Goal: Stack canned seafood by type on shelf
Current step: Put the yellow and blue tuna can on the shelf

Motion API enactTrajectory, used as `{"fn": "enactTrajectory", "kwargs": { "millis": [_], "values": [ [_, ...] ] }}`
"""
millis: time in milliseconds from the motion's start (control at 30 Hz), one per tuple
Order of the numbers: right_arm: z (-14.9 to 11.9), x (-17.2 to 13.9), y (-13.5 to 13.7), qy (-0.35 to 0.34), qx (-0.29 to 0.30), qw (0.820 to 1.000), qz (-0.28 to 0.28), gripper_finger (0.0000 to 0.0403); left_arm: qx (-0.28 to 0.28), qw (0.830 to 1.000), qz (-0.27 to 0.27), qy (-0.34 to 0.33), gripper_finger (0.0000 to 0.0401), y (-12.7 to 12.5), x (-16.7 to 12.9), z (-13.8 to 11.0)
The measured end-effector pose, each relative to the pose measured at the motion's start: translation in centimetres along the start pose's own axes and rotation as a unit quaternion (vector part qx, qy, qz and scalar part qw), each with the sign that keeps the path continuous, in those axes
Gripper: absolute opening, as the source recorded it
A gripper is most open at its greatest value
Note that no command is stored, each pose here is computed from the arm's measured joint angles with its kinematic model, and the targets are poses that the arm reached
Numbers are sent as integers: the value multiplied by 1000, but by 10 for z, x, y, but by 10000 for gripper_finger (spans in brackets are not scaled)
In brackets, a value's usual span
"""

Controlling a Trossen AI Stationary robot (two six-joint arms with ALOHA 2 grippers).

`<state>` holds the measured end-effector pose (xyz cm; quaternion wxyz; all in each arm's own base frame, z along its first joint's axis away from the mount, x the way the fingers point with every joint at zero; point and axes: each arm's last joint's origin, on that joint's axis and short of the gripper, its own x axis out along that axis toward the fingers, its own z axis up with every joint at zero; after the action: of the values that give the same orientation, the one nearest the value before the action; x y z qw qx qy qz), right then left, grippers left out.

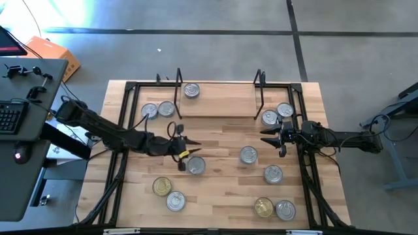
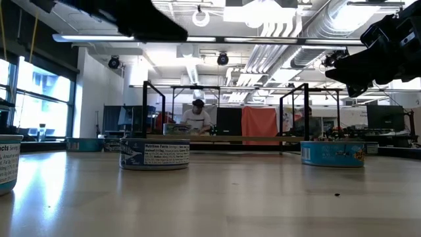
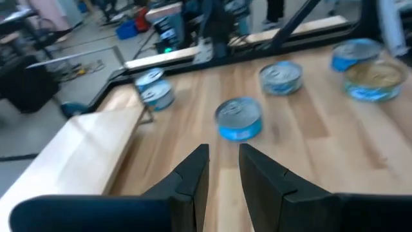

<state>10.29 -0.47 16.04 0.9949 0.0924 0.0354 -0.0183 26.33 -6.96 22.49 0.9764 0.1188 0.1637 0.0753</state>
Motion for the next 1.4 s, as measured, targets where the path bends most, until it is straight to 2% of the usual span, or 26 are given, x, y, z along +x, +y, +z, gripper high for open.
{"fn": "enactTrajectory", "kwargs": {
  "millis": [167,267,367,467,567,700,800,933,1000,1067,1167,1300,1400],
  "values": [
    [1,0,0,-7,-1,1000,-1,147,-1,1000,21,16,76,8,-6,-17],
    [10,-1,0,-59,77,995,-16,147,-6,1000,23,20,76,8,-8,-25],
    [21,-2,0,-123,122,984,-32,147,-14,999,23,21,76,8,-9,-32],
    [32,-2,8,-162,119,978,48,147,-36,999,24,23,76,7,-10,-36],
    [43,-2,20,-207,85,966,128,147,-55,998,22,24,76,6,-10,-37],
    [44,4,35,-219,32,958,180,147,-53,998,14,21,76,3,-12,-36],
    [36,12,40,-175,41,965,188,147,-52,998,10,16,76,0,-13,-35],
    [35,25,47,-74,60,979,180,147,-51,999,7,14,76,-1,-14,-34],
    [35,32,51,0,26,989,148,147,-50,999,6,14,76,-1,-14,-34],
    [33,37,55,97,-44,988,112,147,-46,999,8,14,76,-1,-13,-34],
    [32,42,62,220,-135,962,89,147,-44,999,12,13,76,1,-13,-34],
    [22,51,69,326,-183,924,79,147,-50,999,17,5,76,4,-11,-33],
    [8,60,72,372,-218,899,83,147,-54,998,20,0,76,5,-11,-32]
  ]
}}
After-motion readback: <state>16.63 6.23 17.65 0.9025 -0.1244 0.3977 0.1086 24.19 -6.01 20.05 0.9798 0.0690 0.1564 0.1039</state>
